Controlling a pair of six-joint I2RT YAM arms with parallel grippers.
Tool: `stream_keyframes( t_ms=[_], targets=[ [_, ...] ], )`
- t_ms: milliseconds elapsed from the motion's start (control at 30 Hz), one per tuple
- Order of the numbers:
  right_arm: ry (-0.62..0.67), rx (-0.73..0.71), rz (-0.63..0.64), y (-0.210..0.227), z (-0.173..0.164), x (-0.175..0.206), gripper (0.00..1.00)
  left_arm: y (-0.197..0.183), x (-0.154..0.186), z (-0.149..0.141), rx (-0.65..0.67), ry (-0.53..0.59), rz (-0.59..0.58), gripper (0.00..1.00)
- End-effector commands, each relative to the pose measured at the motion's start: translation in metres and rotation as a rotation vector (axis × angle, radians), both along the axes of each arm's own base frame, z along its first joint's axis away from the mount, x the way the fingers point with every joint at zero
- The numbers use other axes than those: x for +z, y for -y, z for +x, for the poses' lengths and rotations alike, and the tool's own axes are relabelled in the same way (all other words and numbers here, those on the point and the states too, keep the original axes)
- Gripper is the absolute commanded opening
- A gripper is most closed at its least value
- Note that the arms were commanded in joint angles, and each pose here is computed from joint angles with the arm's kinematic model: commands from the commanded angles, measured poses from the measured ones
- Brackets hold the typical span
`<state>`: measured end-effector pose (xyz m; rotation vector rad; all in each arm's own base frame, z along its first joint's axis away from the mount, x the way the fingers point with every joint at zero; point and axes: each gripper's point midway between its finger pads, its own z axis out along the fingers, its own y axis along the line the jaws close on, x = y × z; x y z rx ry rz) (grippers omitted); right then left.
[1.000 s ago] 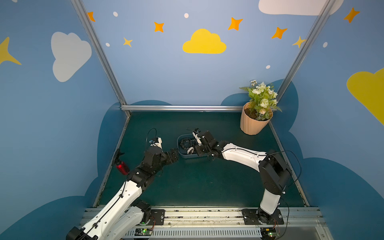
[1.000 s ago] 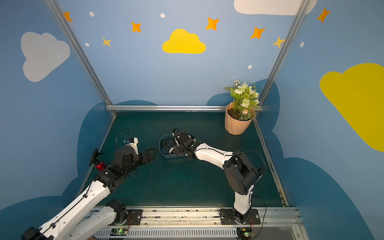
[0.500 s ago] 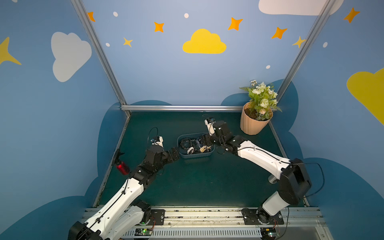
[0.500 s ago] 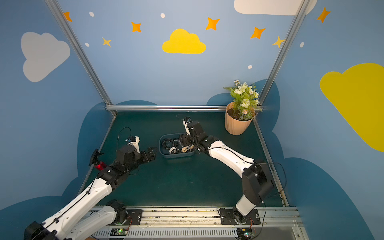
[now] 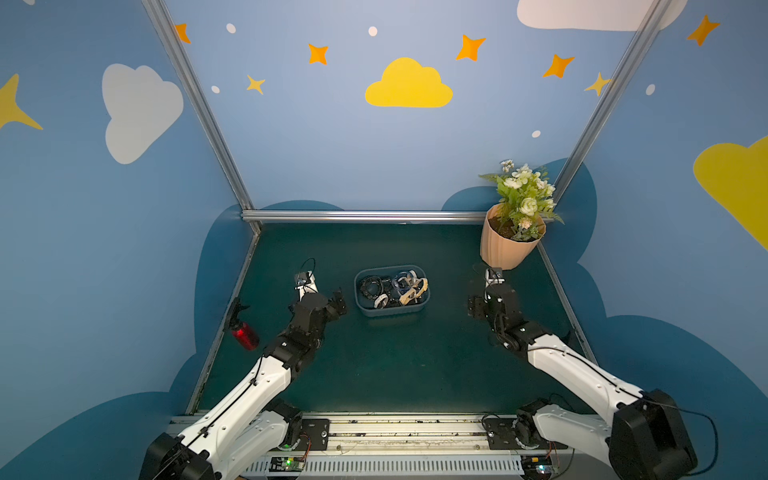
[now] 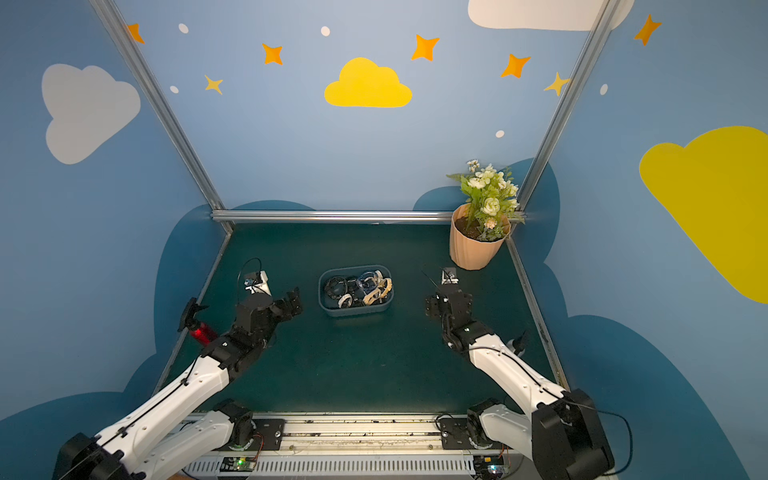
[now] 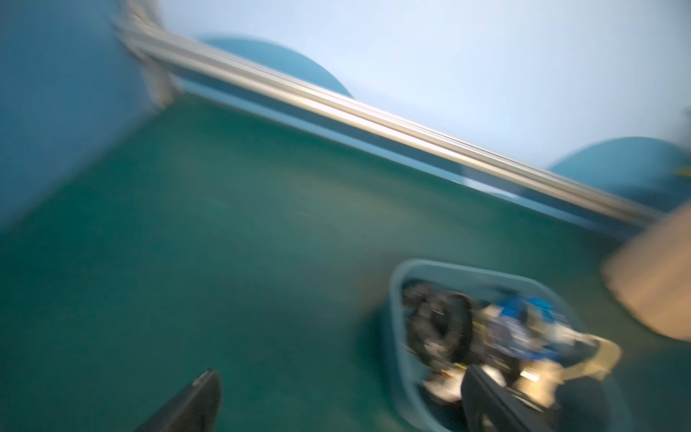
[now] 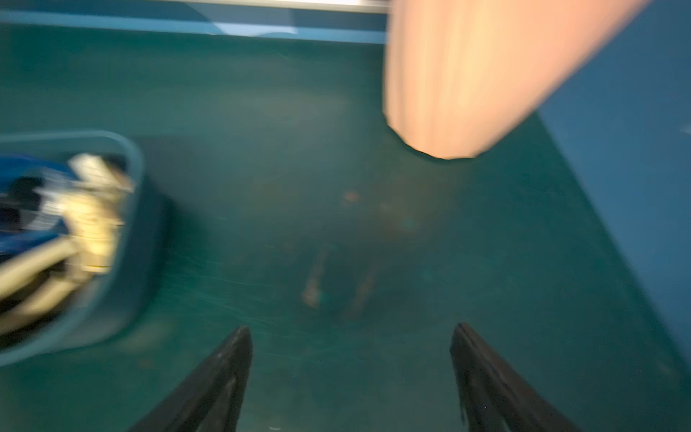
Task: Put the watch into the storage box
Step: Reset both arms
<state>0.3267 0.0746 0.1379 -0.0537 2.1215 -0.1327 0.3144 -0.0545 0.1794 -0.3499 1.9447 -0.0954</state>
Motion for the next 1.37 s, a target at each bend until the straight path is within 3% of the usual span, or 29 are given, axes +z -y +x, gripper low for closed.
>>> stream_keyframes(
  t_ms=[0, 133, 267, 333, 433, 567, 633, 1333],
  targets=[
    [0.176, -0.113, -0.095, 0.032, 0.005, 0.022, 0.85, -0.052, 0.010, -0.008, 0.230, 0.088, 0.195, 1.00],
    [0.194, -0.193, -0.099, 0.058, 0.012, 0.008, 0.85, -0.077, -0.015, -0.001, 0.282, 0.111, 0.191, 1.00],
    [0.277, -0.172, -0.073, 0.066, 0.034, -0.003, 0.85, -0.093, -0.050, 0.019, 0.251, 0.054, 0.102, 1.00],
    [0.297, -0.144, -0.083, 0.066, 0.044, -0.011, 0.86, -0.098, -0.062, 0.032, 0.244, 0.032, 0.116, 1.00],
    [0.293, -0.061, -0.025, 0.061, 0.059, -0.027, 0.89, -0.098, -0.066, 0.055, 0.206, -0.009, 0.180, 1.00],
    [0.181, -0.016, 0.066, 0.064, 0.066, -0.047, 0.90, -0.099, -0.089, 0.075, 0.154, 0.003, 0.165, 0.99],
    [0.176, -0.012, 0.069, 0.063, 0.066, -0.047, 0.91, -0.100, -0.095, 0.070, 0.163, -0.034, 0.142, 0.99],
    [0.163, 0.007, 0.099, 0.064, 0.066, -0.049, 0.91, -0.102, -0.095, 0.071, 0.170, -0.025, 0.137, 0.99]
  ],
)
